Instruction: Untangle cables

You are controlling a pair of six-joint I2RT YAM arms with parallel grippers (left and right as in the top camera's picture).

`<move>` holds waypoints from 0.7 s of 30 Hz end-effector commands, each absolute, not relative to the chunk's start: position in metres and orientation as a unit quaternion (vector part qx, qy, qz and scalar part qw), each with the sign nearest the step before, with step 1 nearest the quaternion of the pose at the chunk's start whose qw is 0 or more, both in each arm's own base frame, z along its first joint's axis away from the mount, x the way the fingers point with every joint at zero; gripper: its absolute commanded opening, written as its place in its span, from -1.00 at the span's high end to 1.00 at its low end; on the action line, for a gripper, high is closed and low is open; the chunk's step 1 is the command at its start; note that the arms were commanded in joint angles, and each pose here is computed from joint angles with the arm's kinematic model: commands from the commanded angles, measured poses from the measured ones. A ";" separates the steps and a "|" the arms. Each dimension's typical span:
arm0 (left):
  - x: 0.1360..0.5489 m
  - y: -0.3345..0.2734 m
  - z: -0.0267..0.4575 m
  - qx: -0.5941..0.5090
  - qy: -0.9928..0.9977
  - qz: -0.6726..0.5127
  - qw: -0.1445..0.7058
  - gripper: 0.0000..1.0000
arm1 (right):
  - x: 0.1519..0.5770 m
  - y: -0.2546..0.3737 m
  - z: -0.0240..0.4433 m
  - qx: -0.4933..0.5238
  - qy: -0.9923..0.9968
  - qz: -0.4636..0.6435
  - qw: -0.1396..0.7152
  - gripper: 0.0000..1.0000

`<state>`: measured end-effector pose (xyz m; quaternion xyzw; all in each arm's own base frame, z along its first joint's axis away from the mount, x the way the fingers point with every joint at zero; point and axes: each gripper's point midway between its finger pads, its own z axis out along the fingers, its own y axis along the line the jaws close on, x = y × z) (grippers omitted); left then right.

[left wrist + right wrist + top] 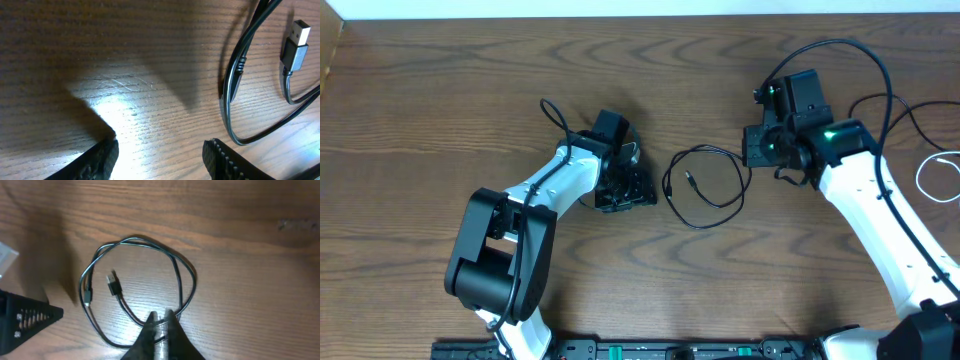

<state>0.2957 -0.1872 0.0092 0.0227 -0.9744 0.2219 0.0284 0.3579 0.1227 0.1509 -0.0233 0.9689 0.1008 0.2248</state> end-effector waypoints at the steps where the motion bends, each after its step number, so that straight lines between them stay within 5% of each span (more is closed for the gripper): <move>1: 0.295 -0.180 0.004 0.020 -0.979 0.201 0.027 -0.20 | 0.346 0.134 0.127 -0.032 0.976 0.114 0.183 0.59; 8: 0.295 -0.180 0.004 0.020 -0.979 0.201 0.027 -0.20 | 0.342 0.145 0.069 -0.030 0.988 0.091 0.120 0.42; 15: 0.293 -0.179 0.004 0.020 -0.979 0.200 0.030 -0.21 | 0.385 0.111 0.033 -0.019 0.985 -0.024 0.173 0.28; 21: 0.293 -0.179 0.004 0.020 -0.979 0.200 0.031 -0.21 | 0.383 0.110 -0.008 -0.045 0.989 -0.038 0.136 0.20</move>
